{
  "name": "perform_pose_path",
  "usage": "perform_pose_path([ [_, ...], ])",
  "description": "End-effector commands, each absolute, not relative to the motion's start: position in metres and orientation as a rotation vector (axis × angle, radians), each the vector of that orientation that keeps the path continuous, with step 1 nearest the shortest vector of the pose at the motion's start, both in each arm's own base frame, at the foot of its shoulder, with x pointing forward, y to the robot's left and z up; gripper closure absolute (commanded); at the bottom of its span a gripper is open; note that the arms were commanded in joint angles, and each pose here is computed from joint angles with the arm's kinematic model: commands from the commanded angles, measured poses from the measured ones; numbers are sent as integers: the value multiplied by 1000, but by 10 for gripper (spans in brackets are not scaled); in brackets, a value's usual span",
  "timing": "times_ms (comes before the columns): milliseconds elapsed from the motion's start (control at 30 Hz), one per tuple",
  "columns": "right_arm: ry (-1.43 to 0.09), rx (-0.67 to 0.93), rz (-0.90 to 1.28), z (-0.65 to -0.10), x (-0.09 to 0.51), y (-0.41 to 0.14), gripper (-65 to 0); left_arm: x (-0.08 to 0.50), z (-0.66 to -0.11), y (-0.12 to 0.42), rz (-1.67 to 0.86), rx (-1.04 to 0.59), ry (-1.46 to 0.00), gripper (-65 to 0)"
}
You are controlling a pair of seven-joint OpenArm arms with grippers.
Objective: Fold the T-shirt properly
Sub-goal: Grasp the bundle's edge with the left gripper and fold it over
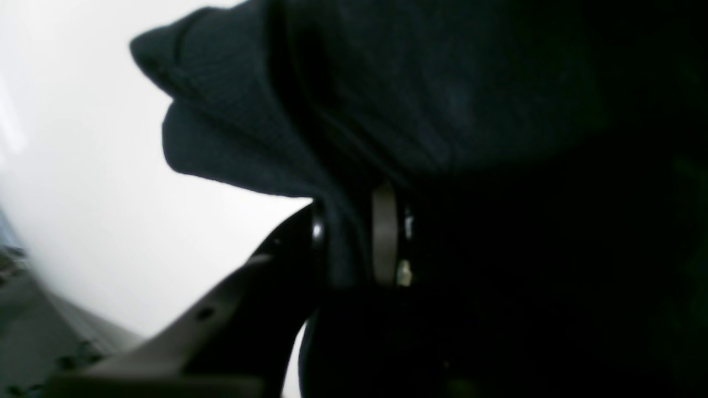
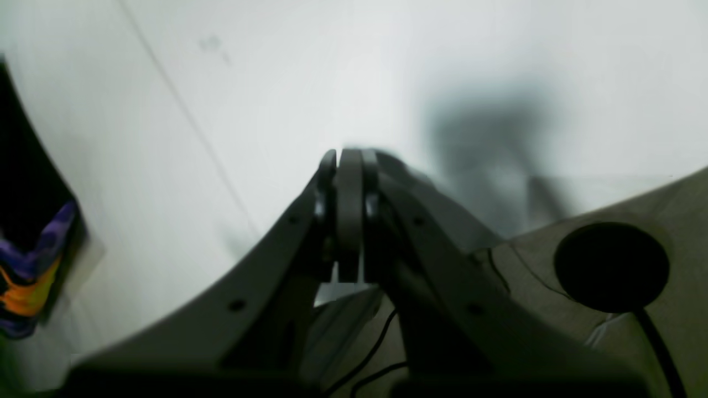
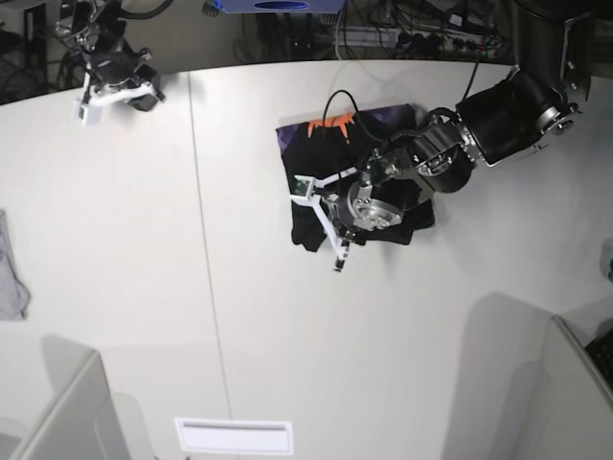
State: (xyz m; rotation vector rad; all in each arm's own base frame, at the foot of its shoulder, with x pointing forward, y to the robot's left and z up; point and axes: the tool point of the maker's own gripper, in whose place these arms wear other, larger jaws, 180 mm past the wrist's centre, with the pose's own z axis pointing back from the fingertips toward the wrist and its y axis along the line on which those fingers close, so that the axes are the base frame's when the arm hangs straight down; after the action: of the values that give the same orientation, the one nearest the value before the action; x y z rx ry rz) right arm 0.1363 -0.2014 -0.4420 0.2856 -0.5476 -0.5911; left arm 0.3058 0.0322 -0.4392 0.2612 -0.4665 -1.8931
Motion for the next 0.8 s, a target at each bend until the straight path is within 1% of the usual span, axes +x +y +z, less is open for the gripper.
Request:
perform_pose_path([
  [0, -538, 276, -581, -442, 133, -203, 0, 280, -452, 21, -1921, 127, -437, 0],
  [300, -529, 278, -584, -444, 131, -202, 0, 273, -447, -15, -1943, 76, -490, 0],
  [633, -534, 280, -583, -444, 133, -202, 0, 266, -467, -33, -1925, 72, -420, 0],
  [767, -532, 276, -582, -444, 132, -203, 0, 266, -466, -42, -1923, 63, -429, 0],
])
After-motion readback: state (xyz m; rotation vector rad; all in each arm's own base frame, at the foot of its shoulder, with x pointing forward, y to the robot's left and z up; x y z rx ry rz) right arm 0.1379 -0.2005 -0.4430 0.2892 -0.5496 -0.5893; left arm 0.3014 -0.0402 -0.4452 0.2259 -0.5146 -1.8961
